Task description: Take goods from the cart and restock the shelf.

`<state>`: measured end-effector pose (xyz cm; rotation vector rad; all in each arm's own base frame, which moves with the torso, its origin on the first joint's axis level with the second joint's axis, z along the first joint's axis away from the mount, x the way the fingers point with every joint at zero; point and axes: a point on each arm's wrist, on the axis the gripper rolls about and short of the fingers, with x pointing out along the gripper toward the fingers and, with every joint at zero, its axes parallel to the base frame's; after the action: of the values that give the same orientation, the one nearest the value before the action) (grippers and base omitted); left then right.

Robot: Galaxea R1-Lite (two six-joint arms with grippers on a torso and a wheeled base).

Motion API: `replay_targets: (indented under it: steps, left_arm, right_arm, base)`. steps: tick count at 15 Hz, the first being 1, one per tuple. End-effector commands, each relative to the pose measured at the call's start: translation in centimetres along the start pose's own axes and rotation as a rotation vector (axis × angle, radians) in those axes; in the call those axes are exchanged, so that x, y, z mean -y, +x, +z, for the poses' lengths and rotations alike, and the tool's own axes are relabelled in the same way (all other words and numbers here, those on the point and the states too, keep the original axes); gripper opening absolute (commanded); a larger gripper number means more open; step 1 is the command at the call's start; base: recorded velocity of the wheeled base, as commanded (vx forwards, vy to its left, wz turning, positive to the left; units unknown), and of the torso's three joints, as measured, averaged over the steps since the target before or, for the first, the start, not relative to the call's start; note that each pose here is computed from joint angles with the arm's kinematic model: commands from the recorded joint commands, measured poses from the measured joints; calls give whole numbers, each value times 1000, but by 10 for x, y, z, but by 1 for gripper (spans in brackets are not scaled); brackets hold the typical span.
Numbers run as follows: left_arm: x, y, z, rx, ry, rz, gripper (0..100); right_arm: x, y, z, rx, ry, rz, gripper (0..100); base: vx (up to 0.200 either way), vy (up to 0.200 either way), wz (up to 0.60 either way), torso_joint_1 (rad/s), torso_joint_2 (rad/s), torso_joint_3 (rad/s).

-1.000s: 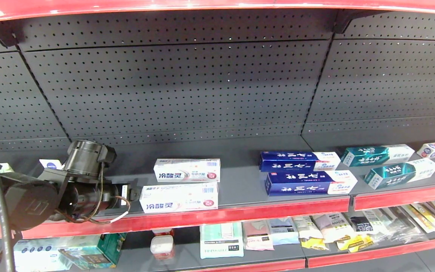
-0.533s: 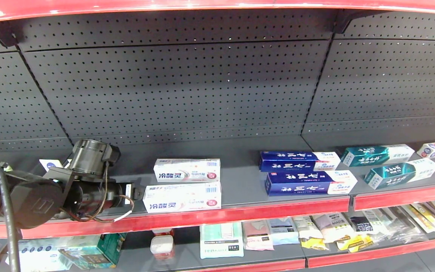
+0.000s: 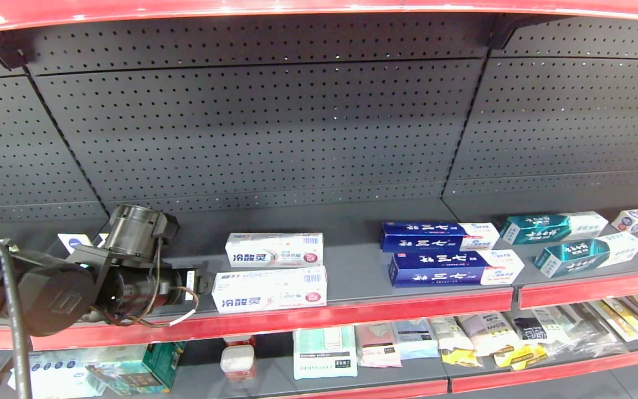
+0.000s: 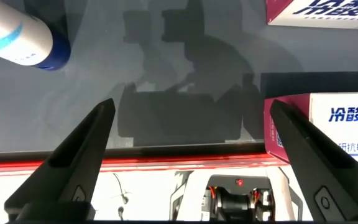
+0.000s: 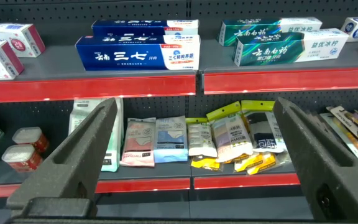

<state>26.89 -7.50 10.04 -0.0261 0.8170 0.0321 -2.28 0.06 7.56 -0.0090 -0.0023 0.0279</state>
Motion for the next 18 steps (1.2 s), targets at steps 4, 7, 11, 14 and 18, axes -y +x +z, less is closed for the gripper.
replay_targets:
  steps: [4, 7, 11, 14, 18]
  left_arm:
    - [0, 0, 2, 6, -9, -1, 100]
    - [0, -1, 2, 7, -9, 1, 100]
    - [-17, -12, 2, 25, -33, 39, 100]
    - [-33, -32, -3, 59, -31, 63, 100]
    - [-57, -70, -29, 103, -25, 96, 100]
  right_arm:
    - [0, 0, 0, -1, 0, 0, 100]
    - [0, 0, 0, -1, -2, 1, 100]
    - [0, 0, 0, -1, 0, 1, 100]
    - [0, 0, 0, -1, 0, 1, 100]
    - [0, 0, 0, -1, 0, 0, 100]
  base:
    - [0, 0, 0, 0, 0, 0]
    - [0, 0, 0, 0, 0, 0]
    - [0, 0, 0, 0, 0, 0]
    - [0, 0, 0, 0, 0, 0]
    - [0, 0, 0, 0, 0, 0]
